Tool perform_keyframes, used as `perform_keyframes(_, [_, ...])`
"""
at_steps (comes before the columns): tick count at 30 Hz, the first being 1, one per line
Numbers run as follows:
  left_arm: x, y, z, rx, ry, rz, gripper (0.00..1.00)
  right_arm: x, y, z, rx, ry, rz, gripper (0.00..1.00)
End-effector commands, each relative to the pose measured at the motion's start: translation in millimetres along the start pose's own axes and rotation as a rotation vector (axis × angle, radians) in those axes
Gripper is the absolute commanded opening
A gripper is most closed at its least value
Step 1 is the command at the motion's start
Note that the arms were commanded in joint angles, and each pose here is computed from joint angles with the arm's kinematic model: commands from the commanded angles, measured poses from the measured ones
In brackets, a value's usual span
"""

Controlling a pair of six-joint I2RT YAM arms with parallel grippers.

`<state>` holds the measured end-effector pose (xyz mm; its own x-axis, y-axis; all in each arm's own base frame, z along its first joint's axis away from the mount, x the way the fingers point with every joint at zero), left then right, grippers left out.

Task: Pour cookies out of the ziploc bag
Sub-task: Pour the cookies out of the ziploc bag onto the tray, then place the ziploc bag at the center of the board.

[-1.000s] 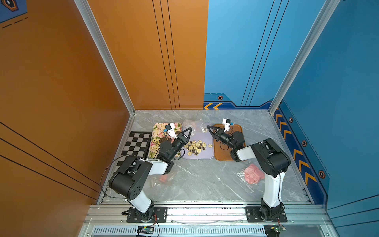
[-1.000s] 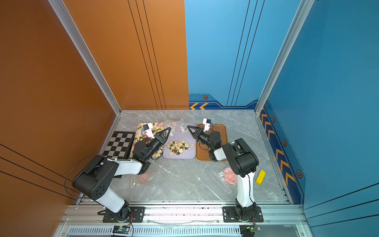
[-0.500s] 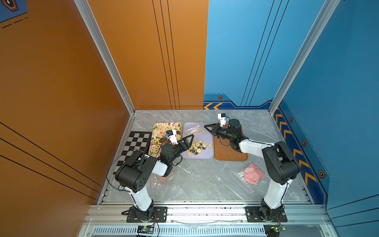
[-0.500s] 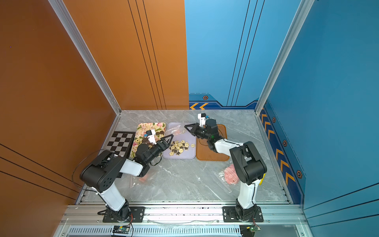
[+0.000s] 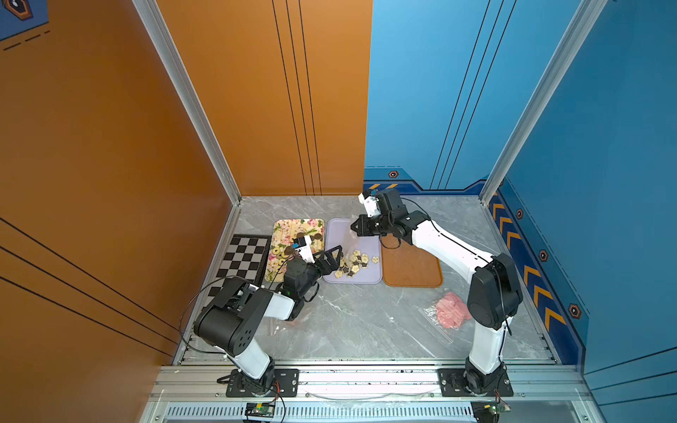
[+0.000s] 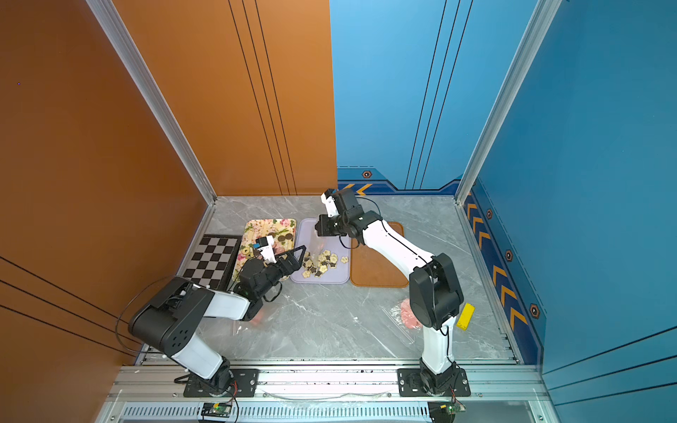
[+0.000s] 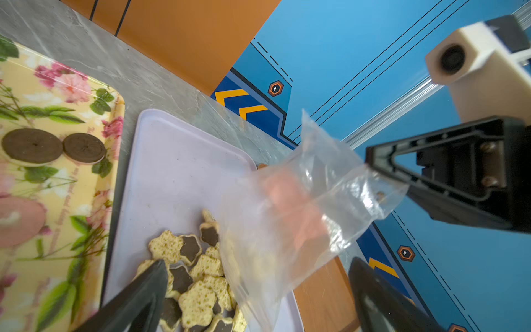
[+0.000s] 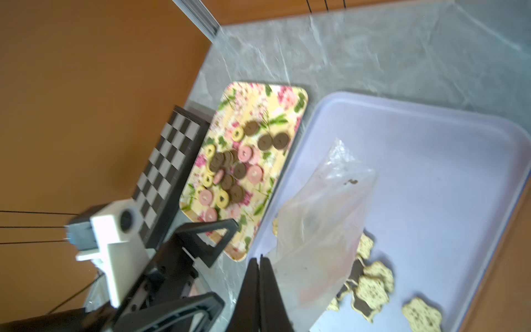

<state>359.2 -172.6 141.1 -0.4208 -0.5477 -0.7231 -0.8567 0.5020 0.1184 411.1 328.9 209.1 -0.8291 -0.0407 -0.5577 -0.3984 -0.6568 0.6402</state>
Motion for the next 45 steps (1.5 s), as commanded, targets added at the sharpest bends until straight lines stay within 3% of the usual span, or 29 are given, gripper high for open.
perform_keyframes(1, [-7.9,5.7,5.1,-0.020,-0.029,-0.026,0.98,8.0,15.3,-8.9,0.139,0.087,0.058,0.00])
perform_keyframes(5, [-6.9,2.7,8.0,-0.023,-0.020,-0.019,0.98,6.7,23.8,2.8,0.129,0.145,0.043,0.00])
perform_keyframes(8, [-6.0,0.4,3.2,-0.007,-0.018,-0.016,0.98,-4.4,40.7,16.5,0.102,0.190,-0.041,0.00])
perform_keyframes(15, [-14.1,8.0,-18.7,0.058,-0.024,-0.027,0.98,-8.9,96.3,42.1,-0.026,0.160,-0.143,0.00])
perform_keyframes(19, [-19.2,18.8,-45.2,0.074,-0.038,0.005,0.98,32.2,128.1,45.1,-0.068,0.079,-0.167,0.00])
perform_keyframes(21, [-23.1,33.3,-66.8,0.049,-0.097,0.028,0.98,58.6,138.5,46.0,-0.177,-0.029,-0.243,0.00])
perform_keyframes(25, [-34.4,77.3,-92.6,-0.153,-0.291,0.094,0.98,117.9,127.7,50.0,-0.258,-0.118,-0.235,0.00])
perform_keyframes(30, [-30.3,122.6,-91.9,-0.215,-0.219,0.150,0.98,153.1,114.5,71.2,-0.328,-0.105,-0.236,0.00])
perform_keyframes(36, [-11.3,148.0,-81.9,-0.210,-0.194,0.171,0.98,195.6,89.5,25.7,-0.303,-0.189,-0.269,0.00])
perform_keyframes(42, [-8.5,143.7,-91.5,-0.196,-0.235,0.221,0.98,235.5,87.9,-37.0,-0.089,-0.169,-0.248,0.00])
perform_keyframes(45, [1.1,133.1,-96.4,-0.198,-0.270,0.278,0.98,240.8,95.8,-55.1,-0.008,-0.152,-0.232,0.16])
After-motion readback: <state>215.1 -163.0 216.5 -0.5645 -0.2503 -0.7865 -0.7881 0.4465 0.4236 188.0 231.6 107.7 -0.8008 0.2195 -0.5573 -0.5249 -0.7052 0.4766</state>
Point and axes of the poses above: each gripper's point midway between its finger pads, its own y axis back along the fingers, its own z axis along the line the jaws close on, x = y × z, the point moved 2 cm from there along y, back along the fingers, and after that the axes turned 2 degrees about -y, right-handed, at the moved point
